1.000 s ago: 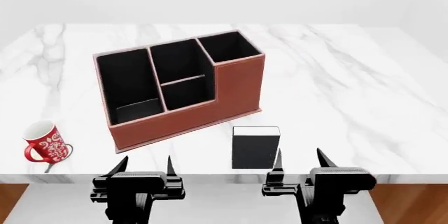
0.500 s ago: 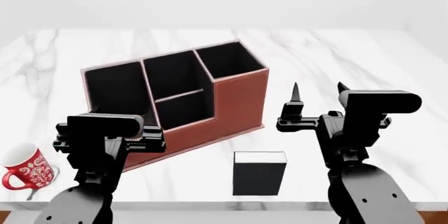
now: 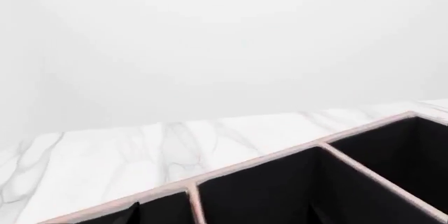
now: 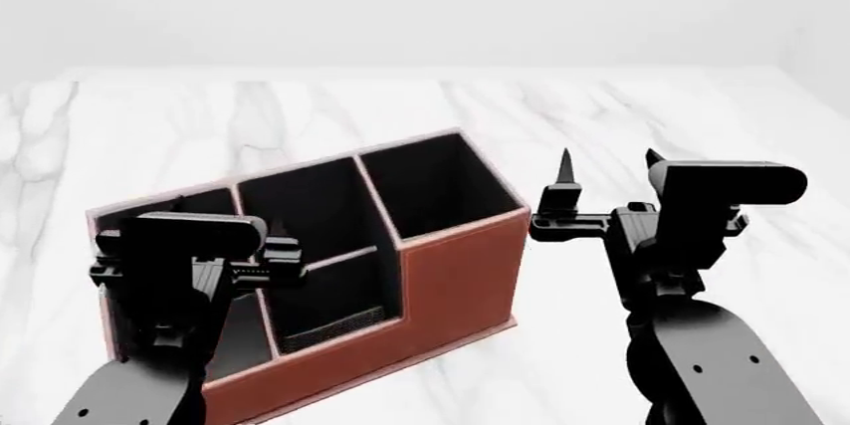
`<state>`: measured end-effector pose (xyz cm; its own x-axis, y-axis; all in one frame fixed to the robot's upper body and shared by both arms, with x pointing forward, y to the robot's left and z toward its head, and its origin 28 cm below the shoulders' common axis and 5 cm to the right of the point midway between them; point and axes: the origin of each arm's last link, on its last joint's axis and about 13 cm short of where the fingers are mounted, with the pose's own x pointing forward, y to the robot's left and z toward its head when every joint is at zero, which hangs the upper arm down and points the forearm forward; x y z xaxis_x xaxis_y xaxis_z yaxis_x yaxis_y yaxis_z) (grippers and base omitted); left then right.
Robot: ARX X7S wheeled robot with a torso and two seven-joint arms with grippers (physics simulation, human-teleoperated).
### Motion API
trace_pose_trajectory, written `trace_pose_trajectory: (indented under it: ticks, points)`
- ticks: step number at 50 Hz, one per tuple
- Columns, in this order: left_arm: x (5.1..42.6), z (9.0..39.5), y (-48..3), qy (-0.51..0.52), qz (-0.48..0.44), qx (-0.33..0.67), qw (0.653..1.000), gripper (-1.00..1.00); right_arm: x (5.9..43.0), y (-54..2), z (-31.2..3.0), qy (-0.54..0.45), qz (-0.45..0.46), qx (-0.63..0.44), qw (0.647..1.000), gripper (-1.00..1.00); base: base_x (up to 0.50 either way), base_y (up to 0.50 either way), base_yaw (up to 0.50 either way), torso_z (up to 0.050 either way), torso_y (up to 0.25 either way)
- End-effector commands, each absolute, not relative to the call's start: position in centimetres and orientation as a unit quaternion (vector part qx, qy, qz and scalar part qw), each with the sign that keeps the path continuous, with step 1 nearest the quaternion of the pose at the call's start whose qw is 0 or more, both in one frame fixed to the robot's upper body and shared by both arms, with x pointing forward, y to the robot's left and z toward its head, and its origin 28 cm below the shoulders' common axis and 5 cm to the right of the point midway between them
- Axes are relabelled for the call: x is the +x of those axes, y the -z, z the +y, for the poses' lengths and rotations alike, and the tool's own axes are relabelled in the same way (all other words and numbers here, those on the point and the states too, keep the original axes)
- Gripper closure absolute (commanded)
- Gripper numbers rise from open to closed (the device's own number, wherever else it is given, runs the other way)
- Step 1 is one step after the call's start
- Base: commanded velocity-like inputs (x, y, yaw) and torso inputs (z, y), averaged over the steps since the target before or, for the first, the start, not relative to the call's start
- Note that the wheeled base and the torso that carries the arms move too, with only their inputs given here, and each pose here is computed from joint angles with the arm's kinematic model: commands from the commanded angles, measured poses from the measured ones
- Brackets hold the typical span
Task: Pick up the book and place it in the left compartment of the caddy.
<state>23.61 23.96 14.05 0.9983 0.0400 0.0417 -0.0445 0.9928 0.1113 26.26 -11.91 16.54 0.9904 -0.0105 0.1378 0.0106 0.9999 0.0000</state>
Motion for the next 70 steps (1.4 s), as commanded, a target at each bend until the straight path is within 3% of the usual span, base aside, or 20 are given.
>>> trace_pose_trajectory:
  ticks: [1, 19, 26, 43, 47, 48, 53, 54, 55, 56, 58, 59, 61, 62, 70]
  points:
    - [23.6, 24.1, -14.0, -0.023, -0.020, 0.056, 0.998, -1.00, 26.3, -16.7, -12.0, 0.007, -0.071, 0.001, 0.997, -1.00, 0.50, 0.00, 0.00, 0.000, 0.000]
    - [23.5, 24.1, -14.0, -0.024, -0.021, 0.055, 0.998, -1.00, 26.9, -16.8, -12.4, 0.035, -0.082, -0.002, 0.996, -1.00, 0.09, -0.09, 0.00, 0.000, 0.001]
    - [23.5, 24.2, -14.0, -0.026, -0.021, 0.057, 0.998, -1.00, 29.9, -16.3, -14.7, 0.150, -0.077, -0.028, 0.985, -1.00, 0.00, 0.00, 0.00, 0.000, 0.000]
    - [23.6, 24.2, -14.3, -0.025, -0.022, 0.057, 0.998, -1.00, 30.3, -16.2, -14.9, 0.156, -0.072, -0.031, 0.985, -1.00, 0.00, 0.00, 0.00, 0.000, 0.000]
    - [23.2, 24.0, -14.7, 0.038, -0.020, 0.045, 0.998, -1.00, 30.3, -16.5, -15.0, 0.158, -0.072, -0.031, 0.984, -1.00, 0.00, 0.00, 0.00, 0.000, 0.000]
    - [23.2, 23.6, -15.2, 0.123, 0.010, 0.033, 0.992, -1.00, 30.3, -16.4, -15.0, 0.159, -0.072, -0.030, 0.984, -1.00, 0.00, 0.00, 0.00, 0.000, 0.000]
    - [23.5, 24.0, -18.1, 0.193, 0.048, 0.075, 0.977, -1.00, 30.4, -16.2, -15.1, 0.160, -0.066, -0.034, 0.984, -1.00, 0.00, 0.00, 0.00, 0.000, 0.000]
    - [22.8, 25.0, -22.3, 0.285, 0.011, 0.100, 0.953, -1.00, 30.5, -16.1, -15.1, 0.159, -0.062, -0.031, 0.985, -1.00, 0.00, 0.00, 0.00, 0.000, 0.000]
    - [22.6, 24.9, -23.9, 0.335, 0.030, 0.094, 0.937, -1.00, 30.5, -16.1, -15.1, 0.159, -0.062, -0.031, 0.985, -1.00, 0.00, 0.00, 0.00, 0.000, 0.000]
    - [22.5, 25.5, -24.0, 0.327, 0.084, 0.092, 0.937, -1.00, 30.6, -16.1, -15.1, 0.160, -0.062, -0.031, 0.985, -1.00, 0.00, 0.00, 0.00, 0.000, 0.000]
    - [22.8, 25.9, -25.9, 0.337, 0.104, 0.087, 0.932, -1.00, 30.7, -16.1, -15.1, 0.161, -0.061, -0.032, 0.985, -1.00, 0.00, 0.00, 0.00, 0.000, 0.000]
    - [23.4, 25.9, -27.8, 0.377, 0.143, 0.113, 0.908, -1.00, 30.8, -15.8, -14.9, 0.158, -0.055, -0.033, 0.985, -1.00, 0.00, 0.00, 0.00, 0.000, 0.000]
    - [21.9, 23.6, -27.4, 0.513, 0.199, 0.135, 0.824, -1.00, 30.9, -15.7, -14.9, 0.157, -0.054, -0.033, 0.986, -1.00, 0.00, 0.00, 0.00, 0.000, 0.000]
    - [21.6, 23.5, -27.4, 0.533, 0.203, 0.130, 0.811, -1.00, 30.9, -15.7, -14.9, 0.157, -0.053, -0.033, 0.986, -1.00, 0.00, 0.00, 0.00, 0.000, 0.000]
    - [21.9, 23.4, -27.3, 0.537, 0.208, 0.131, 0.807, -1.00, 30.9, -15.6, -14.9, 0.158, -0.050, -0.035, 0.986, -1.00, 0.00, 0.00, 0.00, 0.000, 0.000]
